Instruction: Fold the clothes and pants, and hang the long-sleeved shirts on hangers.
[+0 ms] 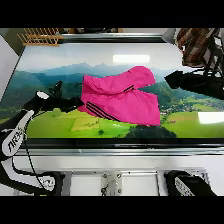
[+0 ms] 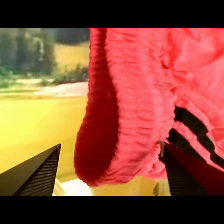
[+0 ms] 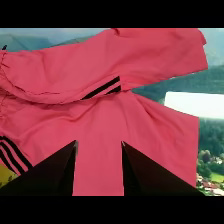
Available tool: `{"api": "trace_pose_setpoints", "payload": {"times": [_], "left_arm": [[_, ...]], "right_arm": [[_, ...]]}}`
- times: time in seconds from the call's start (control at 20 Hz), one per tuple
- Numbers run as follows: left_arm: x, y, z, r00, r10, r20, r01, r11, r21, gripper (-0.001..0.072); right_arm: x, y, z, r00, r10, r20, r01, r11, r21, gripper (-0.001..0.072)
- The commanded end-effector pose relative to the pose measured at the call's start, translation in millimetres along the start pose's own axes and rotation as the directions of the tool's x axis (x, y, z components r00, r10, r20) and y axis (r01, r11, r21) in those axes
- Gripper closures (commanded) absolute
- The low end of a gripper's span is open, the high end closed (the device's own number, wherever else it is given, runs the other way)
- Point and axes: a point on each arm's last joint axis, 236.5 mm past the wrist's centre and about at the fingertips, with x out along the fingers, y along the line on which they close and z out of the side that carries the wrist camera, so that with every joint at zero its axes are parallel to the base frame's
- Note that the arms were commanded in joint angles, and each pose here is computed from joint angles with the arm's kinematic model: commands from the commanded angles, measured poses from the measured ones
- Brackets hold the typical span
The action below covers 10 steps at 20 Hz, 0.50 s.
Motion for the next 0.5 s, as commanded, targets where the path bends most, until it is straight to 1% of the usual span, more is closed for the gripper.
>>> {"api": "trace_pose_setpoints", "payload": {"times": [0.0,0.1,0.25,0.3,0.35,0.4,0.45], "left_arm": [[14.7,-15.0,0.0,0.998,-0.055,-0.032,0.056,0.998,0.033,0.0017],[20.4,-20.6,-4.7,0.997,-0.056,-0.050,0.059,0.997,0.049,0.0017],[19.2,-25.7,-14.2,0.993,-0.078,-0.090,0.082,0.996,0.034,0.0018],[18.2,-28.4,-19.9,0.989,-0.089,-0.114,0.093,0.995,0.028,0.0050],[17.5,-30.9,-25.3,0.986,-0.100,-0.136,0.105,0.994,0.025,0.0168],[17.1,-34.7,-30.6,0.981,-0.111,-0.158,0.117,0.993,0.026,0.0331],[18.5,-39.7,-36.0,0.977,-0.118,-0.178,0.125,0.992,0.033,0.0577]], "right_arm": [[0.1,2.6,-8.4,1.000,0.014,-0.013,-0.014,1.000,0.016,0.0418],[0.0,2.8,-8.4,1.000,0.015,-0.013,-0.014,1.000,0.016,0.0419],[0.0,4.3,-8.1,1.000,0.021,-0.012,-0.021,1.000,0.021,0.0418],[0.0,5.0,-8.0,1.000,0.024,-0.011,-0.023,0.999,0.023,0.0419],[-0.1,5.9,-7.8,1.000,0.028,-0.010,-0.027,0.999,0.026,0.0418],[-0.1,6.2,-7.7,1.000,0.029,-0.010,-0.029,0.999,0.027,0.0418],[-0.1,6.2,-7.8,1.000,0.029,-0.011,-0.029,0.999,0.029,0.0418]]}}
